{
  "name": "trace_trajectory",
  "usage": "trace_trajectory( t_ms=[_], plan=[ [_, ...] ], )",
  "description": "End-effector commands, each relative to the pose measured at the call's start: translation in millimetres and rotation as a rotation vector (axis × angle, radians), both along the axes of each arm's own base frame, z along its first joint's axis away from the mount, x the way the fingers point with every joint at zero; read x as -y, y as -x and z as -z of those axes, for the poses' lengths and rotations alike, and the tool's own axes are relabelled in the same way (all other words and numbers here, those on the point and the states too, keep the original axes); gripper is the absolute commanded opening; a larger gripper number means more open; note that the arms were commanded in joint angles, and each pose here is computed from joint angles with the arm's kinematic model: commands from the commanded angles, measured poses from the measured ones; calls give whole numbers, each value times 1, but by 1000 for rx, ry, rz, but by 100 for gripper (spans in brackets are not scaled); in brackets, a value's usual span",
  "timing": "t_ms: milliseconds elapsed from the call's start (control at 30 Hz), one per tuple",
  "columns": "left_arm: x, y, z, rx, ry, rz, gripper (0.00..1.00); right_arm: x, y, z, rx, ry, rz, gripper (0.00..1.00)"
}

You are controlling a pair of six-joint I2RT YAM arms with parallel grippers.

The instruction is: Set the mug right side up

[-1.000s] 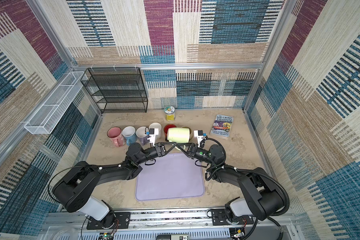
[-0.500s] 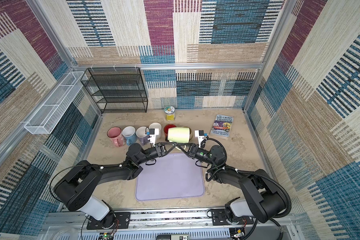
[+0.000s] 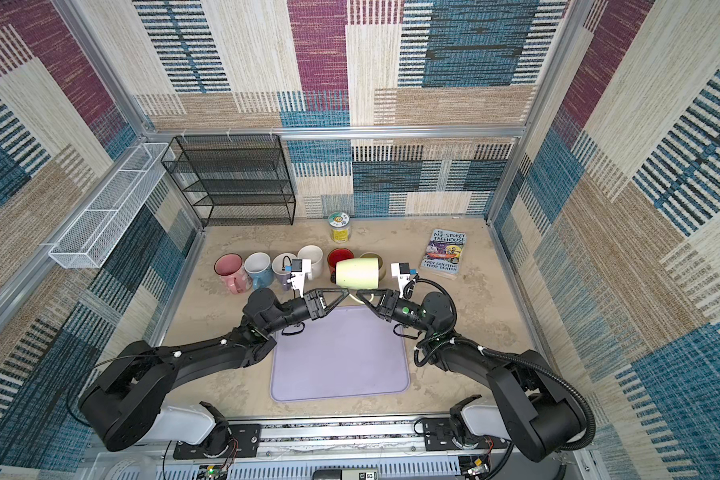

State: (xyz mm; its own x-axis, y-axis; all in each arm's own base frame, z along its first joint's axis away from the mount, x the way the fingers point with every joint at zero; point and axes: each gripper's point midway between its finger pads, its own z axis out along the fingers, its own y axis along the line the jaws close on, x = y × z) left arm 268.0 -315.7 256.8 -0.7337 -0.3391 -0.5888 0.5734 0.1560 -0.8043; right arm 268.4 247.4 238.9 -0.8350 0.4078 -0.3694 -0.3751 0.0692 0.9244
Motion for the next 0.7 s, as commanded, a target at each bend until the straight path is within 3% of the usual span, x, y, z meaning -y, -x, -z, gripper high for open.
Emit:
trace_trajectory(
  t_ms=[0, 167, 367, 667],
  plan=[
    [-8, 2, 5, 57, -87, -42, 60, 3, 1, -12, 76, -3, 21, 0],
    [-26, 12, 3, 95, -183, -91, 63, 7, 4, -11, 87, 36, 31, 0],
    [-51, 29, 0, 128, -299, -139, 90, 10, 3, -4, 98, 162, 51, 0],
    [-92, 43, -6, 161, -489, -250, 100, 20, 0, 16, 68, 397, 72, 0]
  ],
)
